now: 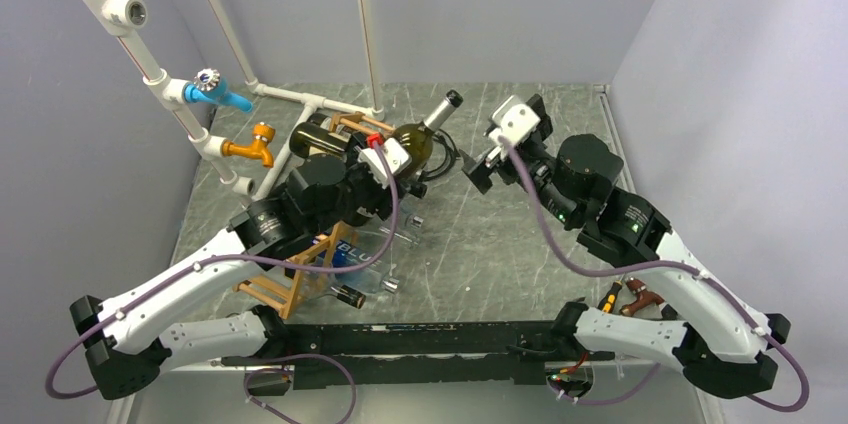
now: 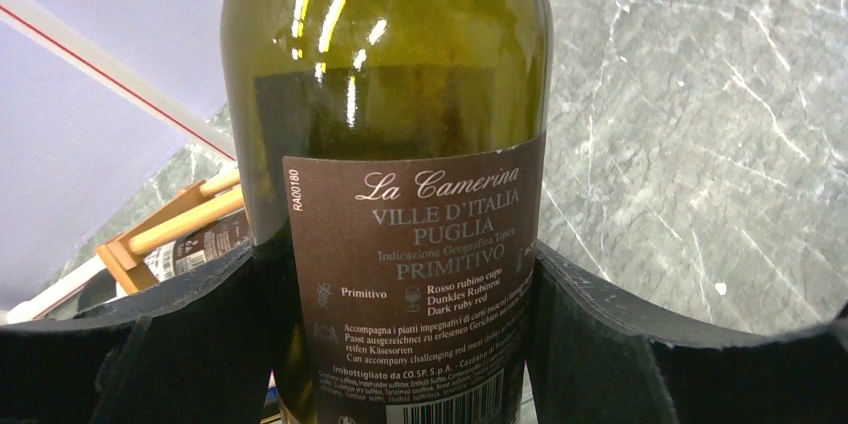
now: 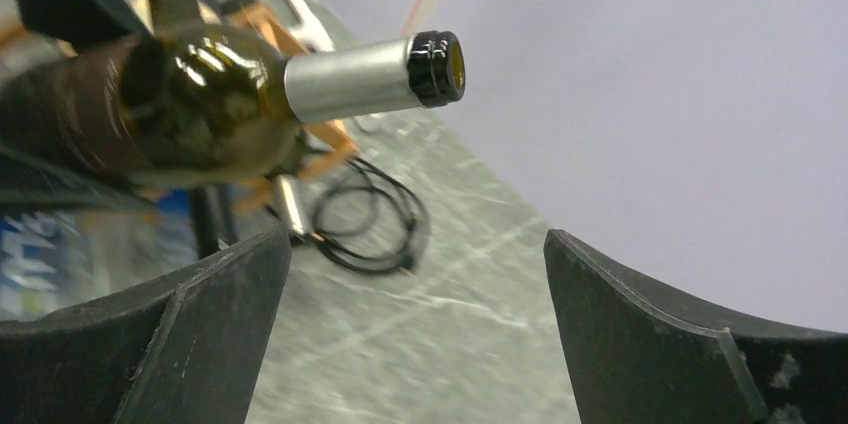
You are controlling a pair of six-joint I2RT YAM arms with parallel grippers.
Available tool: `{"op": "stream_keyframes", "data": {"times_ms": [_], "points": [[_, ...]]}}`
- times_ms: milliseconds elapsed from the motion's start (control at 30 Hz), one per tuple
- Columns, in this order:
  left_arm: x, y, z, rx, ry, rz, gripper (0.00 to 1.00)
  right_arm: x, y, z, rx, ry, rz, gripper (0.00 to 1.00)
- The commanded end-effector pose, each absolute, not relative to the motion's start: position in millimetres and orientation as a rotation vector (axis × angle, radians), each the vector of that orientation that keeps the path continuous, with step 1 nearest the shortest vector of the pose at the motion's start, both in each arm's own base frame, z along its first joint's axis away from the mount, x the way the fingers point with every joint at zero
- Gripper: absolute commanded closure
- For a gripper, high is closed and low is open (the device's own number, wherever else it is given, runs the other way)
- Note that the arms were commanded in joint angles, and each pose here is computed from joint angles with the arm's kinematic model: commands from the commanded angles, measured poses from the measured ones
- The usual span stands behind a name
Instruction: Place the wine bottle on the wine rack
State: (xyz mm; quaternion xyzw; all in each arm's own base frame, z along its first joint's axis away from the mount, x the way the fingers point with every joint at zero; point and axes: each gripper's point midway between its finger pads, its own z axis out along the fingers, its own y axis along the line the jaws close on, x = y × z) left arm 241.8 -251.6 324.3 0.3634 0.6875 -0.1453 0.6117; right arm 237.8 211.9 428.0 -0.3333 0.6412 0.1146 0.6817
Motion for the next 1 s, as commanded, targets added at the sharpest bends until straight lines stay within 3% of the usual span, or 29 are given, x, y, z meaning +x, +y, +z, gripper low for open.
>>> {"op": "stream_keyframes", "data": {"times_ms": [0, 200, 667, 800, 967], "points": [[243.6, -265.5, 369.6, 0.817, 1.458, -0.391, 1.00, 239.8, 185.9, 421.2, -1.067, 1.271, -0.108, 0.00], [234.6, -276.1, 366.7, 0.866, 1.450, -0.425, 1.00, 218.5, 188.5, 405.5, -1.462, 0.959, -0.281, 0.00], [195.5, -315.0, 347.2, 1.094, 1.386, -0.519, 1.00, 216.6, 223.3, 388.4, -1.744, 0.770, -0.282, 0.01], [184.7, -320.0, 347.7, 1.135, 1.359, -0.551, 1.00, 218.4, 225.4, 372.3, -1.817, 0.793, -0.277, 0.06], [182.9, -320.0, 347.7, 1.141, 1.352, -0.547, 1.00, 218.0, 222.7, 359.6, -1.855, 0.806, -0.292, 0.22]]}}
